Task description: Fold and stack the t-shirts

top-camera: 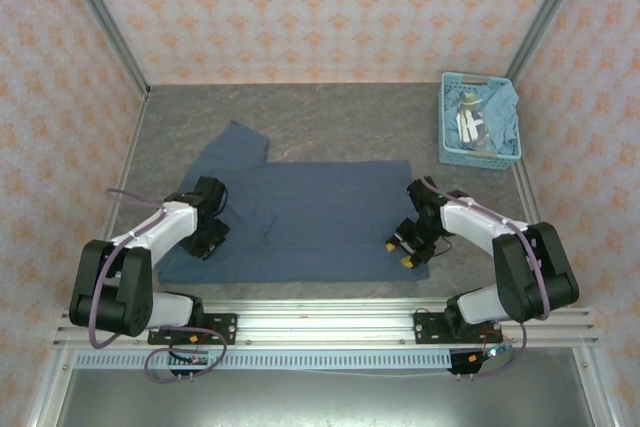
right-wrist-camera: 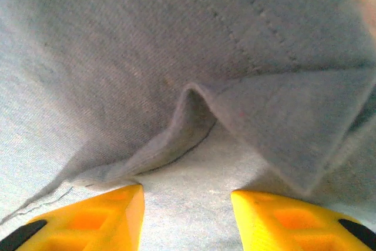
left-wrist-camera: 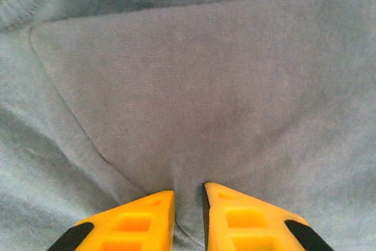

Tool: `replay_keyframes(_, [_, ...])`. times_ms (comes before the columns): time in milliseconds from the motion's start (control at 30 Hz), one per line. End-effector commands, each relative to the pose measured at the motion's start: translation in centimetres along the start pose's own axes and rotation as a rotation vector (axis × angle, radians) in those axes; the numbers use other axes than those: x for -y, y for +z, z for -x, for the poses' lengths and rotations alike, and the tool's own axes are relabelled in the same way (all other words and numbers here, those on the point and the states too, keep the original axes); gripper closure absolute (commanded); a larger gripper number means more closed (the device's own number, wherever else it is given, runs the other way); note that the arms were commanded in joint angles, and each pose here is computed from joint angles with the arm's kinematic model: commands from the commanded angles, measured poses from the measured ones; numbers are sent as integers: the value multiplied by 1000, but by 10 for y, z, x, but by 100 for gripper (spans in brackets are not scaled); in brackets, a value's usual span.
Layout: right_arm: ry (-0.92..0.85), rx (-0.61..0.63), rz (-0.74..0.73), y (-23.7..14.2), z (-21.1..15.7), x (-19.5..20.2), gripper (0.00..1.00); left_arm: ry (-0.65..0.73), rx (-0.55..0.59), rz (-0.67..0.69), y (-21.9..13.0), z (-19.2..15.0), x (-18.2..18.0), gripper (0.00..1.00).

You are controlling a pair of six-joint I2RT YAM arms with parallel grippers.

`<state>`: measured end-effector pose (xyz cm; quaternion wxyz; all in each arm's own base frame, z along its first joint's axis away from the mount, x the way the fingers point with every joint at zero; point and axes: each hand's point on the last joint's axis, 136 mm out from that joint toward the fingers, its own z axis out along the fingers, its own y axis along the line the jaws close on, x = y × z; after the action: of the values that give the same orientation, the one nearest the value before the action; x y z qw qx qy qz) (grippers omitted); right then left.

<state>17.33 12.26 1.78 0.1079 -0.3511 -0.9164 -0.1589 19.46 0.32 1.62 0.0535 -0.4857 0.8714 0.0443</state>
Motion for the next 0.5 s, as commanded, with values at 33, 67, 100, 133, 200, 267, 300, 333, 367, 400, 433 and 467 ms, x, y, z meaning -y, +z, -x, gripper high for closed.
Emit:
replay_keyframes(33, [-4, 130, -83, -24, 10, 14, 46, -3, 100, -31, -40, 30, 14, 69])
replay_keyframes(67, [-46, 180, -31, -36, 18, -2, 44, 5, 122, -72, -52, 40, 30, 66])
replay_keyframes(100, [-86, 222, 7, -47, 24, -17, 42, 18, 143, -109, -63, 50, 48, 64])
replay_keyframes(133, [-128, 264, 43, -59, 31, -34, 40, 33, 158, -136, -74, 61, 65, 63])
replay_keyframes(200, [-209, 332, 86, -78, 45, -63, 38, 82, 175, -157, -88, 82, 104, 59])
replay_keyframes(267, [-274, 386, 116, -93, 61, -90, 38, 121, 188, -172, -96, 102, 141, 58])
replay_keyframes(300, [-292, 395, 133, -97, 68, -102, 38, 138, 200, -177, -98, 113, 160, 57])
replay_keyframes(333, [-307, 406, 158, -101, 75, -114, 38, 148, 213, -183, -100, 122, 176, 56])
replay_keyframes(367, [-316, 420, 180, -106, 83, -126, 38, 157, 226, -182, -100, 133, 192, 56])
replay_keyframes(400, [-323, 435, 193, -112, 92, -137, 38, 170, 241, -178, -98, 144, 208, 55])
replay_keyframes(433, [-327, 442, 203, -116, 100, -146, 38, 180, 256, -169, -95, 155, 220, 55])
replay_keyframes(467, [-330, 450, 204, -119, 108, -154, 38, 186, 276, -159, -92, 166, 233, 54])
